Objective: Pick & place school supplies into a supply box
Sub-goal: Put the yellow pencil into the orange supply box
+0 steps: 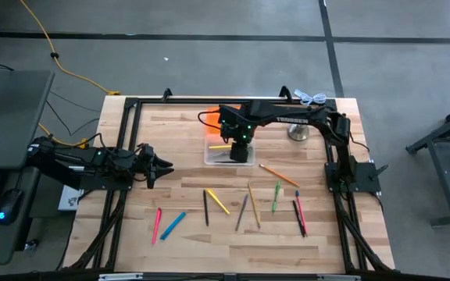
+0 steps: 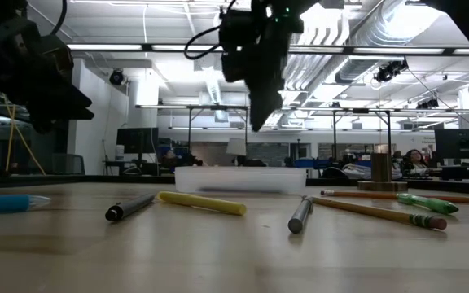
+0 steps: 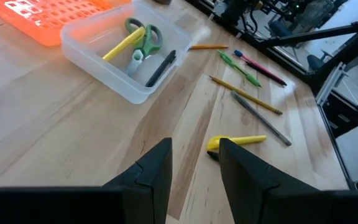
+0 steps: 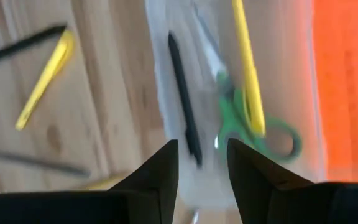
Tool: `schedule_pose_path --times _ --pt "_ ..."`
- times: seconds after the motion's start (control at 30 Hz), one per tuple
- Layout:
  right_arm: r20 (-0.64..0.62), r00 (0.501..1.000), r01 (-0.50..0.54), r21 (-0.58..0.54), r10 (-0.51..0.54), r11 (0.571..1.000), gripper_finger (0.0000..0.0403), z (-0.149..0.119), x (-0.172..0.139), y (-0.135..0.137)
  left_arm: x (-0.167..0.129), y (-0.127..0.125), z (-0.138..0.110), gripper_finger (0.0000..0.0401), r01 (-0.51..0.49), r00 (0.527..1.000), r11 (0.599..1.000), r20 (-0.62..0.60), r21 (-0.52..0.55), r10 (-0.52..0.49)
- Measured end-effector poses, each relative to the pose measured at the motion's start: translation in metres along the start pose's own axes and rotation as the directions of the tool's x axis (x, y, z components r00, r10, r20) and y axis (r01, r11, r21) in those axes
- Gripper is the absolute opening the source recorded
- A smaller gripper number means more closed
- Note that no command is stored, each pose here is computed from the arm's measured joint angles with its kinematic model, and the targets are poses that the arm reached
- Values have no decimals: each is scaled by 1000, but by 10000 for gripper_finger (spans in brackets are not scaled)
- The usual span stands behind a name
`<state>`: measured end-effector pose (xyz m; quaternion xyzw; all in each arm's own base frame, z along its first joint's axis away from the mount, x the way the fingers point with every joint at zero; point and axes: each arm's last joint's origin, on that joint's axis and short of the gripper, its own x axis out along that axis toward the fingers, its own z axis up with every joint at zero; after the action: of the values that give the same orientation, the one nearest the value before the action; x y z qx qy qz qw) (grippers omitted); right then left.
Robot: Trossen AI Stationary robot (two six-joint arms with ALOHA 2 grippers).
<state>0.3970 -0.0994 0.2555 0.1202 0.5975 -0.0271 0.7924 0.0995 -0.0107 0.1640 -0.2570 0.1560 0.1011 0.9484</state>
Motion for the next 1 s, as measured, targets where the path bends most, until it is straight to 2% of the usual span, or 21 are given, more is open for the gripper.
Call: schedule_pose_path --times 0.3,0.53,0.7,1.0 --pt "-185 983 -17 6 18 1000 114 -16 -14 22 0 0 0 161 8 1000 1000 -6 0 -8" --pt "-236 972 -25 -88 3 996 114 -22 -12 50 0 0 0 161 8 1000 1000 -6 0 -8" --pt "-265 964 -28 -117 -4 993 114 -26 -11 64 0 0 0 161 6 1000 1000 -9 1 -6" --pt "-291 957 11 26 -3 1000 114 -29 -11 68 0 2 -4 161 -18 999 1000 -45 8 19"
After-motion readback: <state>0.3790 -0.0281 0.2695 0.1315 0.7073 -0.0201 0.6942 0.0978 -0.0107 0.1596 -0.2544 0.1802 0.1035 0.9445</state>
